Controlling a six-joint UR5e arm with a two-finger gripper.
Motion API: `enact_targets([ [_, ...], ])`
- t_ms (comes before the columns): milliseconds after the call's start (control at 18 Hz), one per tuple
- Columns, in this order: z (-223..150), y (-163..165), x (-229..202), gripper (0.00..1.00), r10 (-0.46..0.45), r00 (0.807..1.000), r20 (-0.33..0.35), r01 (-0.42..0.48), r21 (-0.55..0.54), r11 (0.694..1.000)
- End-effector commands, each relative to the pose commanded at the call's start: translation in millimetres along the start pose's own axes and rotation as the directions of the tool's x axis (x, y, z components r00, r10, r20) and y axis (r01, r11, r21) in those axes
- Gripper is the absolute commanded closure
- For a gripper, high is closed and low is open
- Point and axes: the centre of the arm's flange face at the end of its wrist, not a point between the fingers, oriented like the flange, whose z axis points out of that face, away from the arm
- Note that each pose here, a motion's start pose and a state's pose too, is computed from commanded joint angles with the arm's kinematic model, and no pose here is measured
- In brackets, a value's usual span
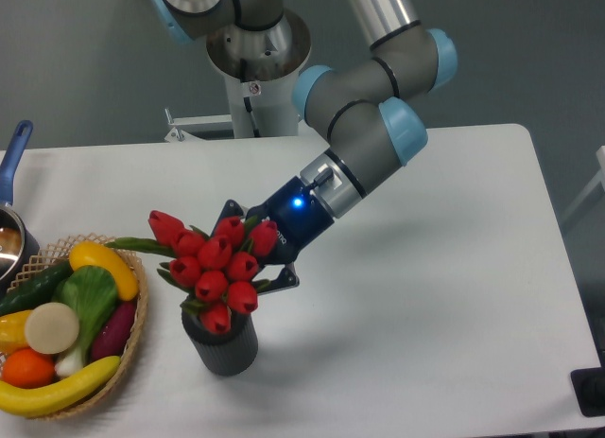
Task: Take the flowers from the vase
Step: 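Lift the gripped tulips up and out of the grey vase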
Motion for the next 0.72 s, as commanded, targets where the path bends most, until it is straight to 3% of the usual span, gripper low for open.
enact_targets([
  [722,-30,-58,11,0.63,-0.003,0.999,0.051,0.002,0.021,1.0],
])
